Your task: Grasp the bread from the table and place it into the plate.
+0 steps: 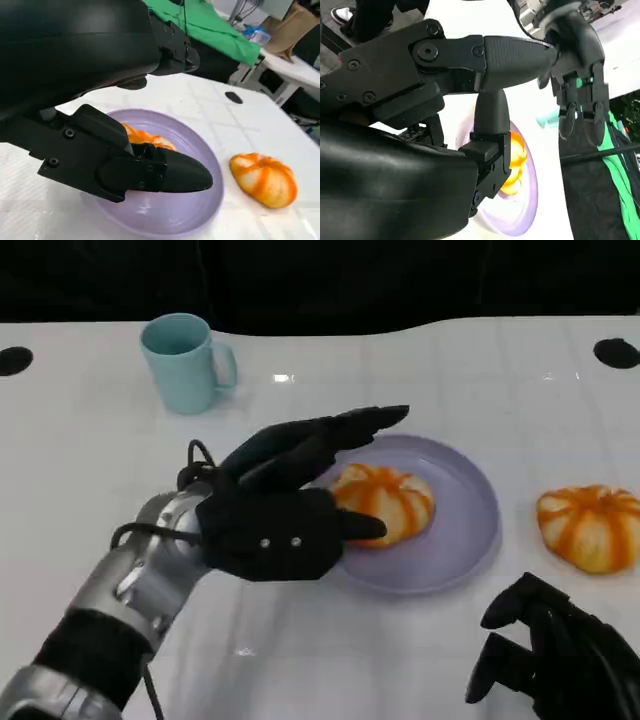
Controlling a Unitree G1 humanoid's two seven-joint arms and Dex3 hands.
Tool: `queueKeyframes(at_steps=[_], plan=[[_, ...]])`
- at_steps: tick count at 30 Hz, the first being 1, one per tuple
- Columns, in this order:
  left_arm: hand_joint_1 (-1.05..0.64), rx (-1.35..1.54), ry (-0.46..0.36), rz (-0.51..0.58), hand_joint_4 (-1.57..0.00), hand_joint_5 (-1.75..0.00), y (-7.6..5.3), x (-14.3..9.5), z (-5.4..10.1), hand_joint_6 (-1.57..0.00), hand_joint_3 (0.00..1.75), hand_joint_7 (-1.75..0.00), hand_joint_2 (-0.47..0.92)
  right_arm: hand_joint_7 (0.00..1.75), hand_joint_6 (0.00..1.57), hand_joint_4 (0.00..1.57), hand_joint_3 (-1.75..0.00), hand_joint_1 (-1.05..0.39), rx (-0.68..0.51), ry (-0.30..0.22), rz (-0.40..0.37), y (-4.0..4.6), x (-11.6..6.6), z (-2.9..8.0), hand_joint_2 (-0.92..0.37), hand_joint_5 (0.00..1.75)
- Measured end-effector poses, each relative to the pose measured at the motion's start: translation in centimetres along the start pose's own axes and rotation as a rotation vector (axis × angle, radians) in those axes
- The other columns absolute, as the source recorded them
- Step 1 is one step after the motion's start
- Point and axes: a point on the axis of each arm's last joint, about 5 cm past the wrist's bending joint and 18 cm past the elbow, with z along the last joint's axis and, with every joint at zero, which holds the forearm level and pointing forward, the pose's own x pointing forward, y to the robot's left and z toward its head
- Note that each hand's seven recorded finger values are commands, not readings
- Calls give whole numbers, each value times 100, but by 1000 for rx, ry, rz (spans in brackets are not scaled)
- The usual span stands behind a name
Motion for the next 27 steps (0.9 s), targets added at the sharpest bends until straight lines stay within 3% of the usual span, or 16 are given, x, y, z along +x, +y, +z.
queueKeyframes(at_steps=[5, 6, 8, 10, 17, 18, 19, 21, 22, 27], plan=[[-75, -96, -32, 71, -24, -58, -35, -134, -50, -34, 36, -8, 92, 171, 40, 62, -49, -51, -2, -1, 2, 3, 1, 2, -92, 175], [-72, -114, -37, 88, -25, -69, -43, -163, -57, -41, 34, -10, 92, 171, 40, 61, -49, -51, -2, -1, 2, 3, 1, 3, -92, 175], [-70, -181, -47, 139, -26, -77, -76, -216, -72, -45, 33, -10, 92, 171, 40, 61, -49, -52, -2, -2, 2, 4, 0, 4, -92, 175], [-67, -242, -59, 179, -32, -103, -122, -254, -72, -59, 34, -16, 92, 170, 40, 60, -49, -52, -2, -3, 3, 6, 1, 6, -92, 175], [-58, -477, -100, 310, -45, -134, -291, -438, -77, -69, 32, -29, 92, 170, 40, 61, -49, -52, -5, -4, 3, 8, -3, 11, -92, 175], [-56, -502, -106, 327, -45, -143, -302, -466, -77, -66, 33, -46, 92, 170, 40, 61, -49, -52, -5, -4, 3, 9, -5, 12, -92, 175], [-54, -517, -111, 342, -46, -151, -312, -494, -73, -56, 32, -80, 92, 170, 40, 61, -48, -52, -4, -3, 3, 10, -7, 11, -92, 175], [-53, -546, -119, 372, -47, -155, -345, -546, -67, -50, 31, -99, 92, 170, 40, 61, -48, -52, -4, -2, 2, 10, -12, 10, -92, 175], [-56, -554, -119, 382, -52, -167, -358, -567, -66, -50, 32, -125, 92, 170, 40, 61, -48, -52, -4, -3, 2, 11, -12, 11, -92, 175], [-60, -624, -127, 477, -60, -174, -429, -666, -28, -50, 34, -152, 92, 170, 40, 61, -49, -52, -4, -4, 3, 13, -16, 16, -92, 175]])
